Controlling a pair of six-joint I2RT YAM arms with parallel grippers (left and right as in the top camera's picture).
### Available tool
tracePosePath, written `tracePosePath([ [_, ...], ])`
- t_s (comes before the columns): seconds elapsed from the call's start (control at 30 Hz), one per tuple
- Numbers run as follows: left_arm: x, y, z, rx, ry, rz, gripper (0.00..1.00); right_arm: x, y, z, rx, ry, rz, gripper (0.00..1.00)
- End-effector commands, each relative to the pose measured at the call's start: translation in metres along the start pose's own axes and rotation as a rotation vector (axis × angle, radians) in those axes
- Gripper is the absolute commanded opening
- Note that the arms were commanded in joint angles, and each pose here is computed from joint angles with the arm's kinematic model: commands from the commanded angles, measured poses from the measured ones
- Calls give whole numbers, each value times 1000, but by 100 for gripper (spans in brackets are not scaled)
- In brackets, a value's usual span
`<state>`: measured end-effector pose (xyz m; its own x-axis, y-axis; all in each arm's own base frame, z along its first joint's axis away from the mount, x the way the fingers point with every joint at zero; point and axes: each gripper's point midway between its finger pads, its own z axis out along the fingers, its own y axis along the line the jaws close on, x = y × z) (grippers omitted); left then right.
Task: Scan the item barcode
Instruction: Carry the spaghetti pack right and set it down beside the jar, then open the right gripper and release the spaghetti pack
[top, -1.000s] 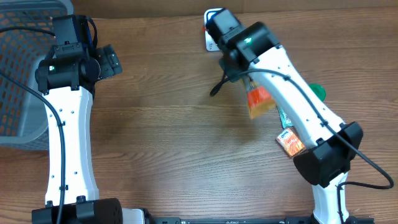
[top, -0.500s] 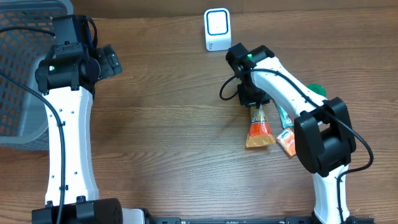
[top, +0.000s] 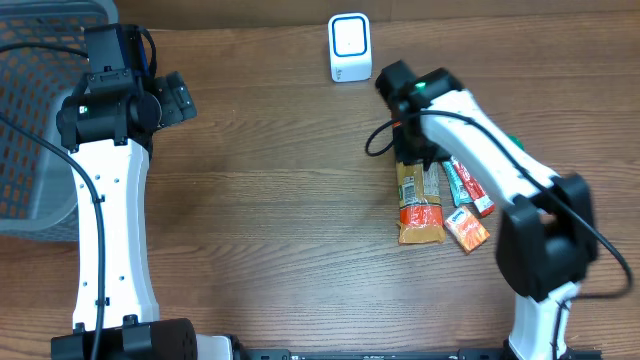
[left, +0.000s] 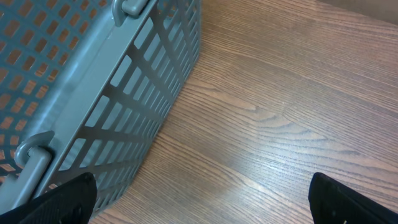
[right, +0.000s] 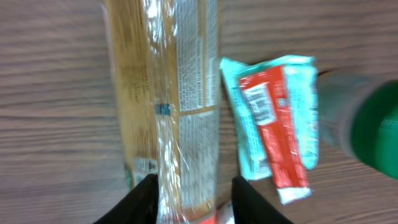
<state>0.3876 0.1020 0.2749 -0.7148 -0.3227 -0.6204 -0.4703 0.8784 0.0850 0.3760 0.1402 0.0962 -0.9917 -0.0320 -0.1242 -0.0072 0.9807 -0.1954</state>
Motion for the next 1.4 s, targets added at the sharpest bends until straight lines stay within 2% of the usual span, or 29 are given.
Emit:
tracePosePath([
  [0.0, -8, 3, -10, -5, -33, 0, 100, -6, -21, -43, -85, -78, 79, 46],
  [0.03, -8, 3, -10, -5, -33, 0, 100, -6, -26, -45, -87, -81, 90, 50],
  [0.1, -8, 3, -10, -5, -33, 0, 100, -6, -39, -45, -79, -68, 116, 73],
  [0.13, -8, 3, -10, -5, -33, 0, 100, -3, -44, -44, -72, -52, 123, 100],
  [0.3, -7, 3, -10, -6, -33, 0, 100, -5, -58, -40, -63, -40, 160, 100],
  [1.37, -7, 3, -10, -6, -33, 0, 100, -17, -60, -44, -82, -93, 181, 100],
])
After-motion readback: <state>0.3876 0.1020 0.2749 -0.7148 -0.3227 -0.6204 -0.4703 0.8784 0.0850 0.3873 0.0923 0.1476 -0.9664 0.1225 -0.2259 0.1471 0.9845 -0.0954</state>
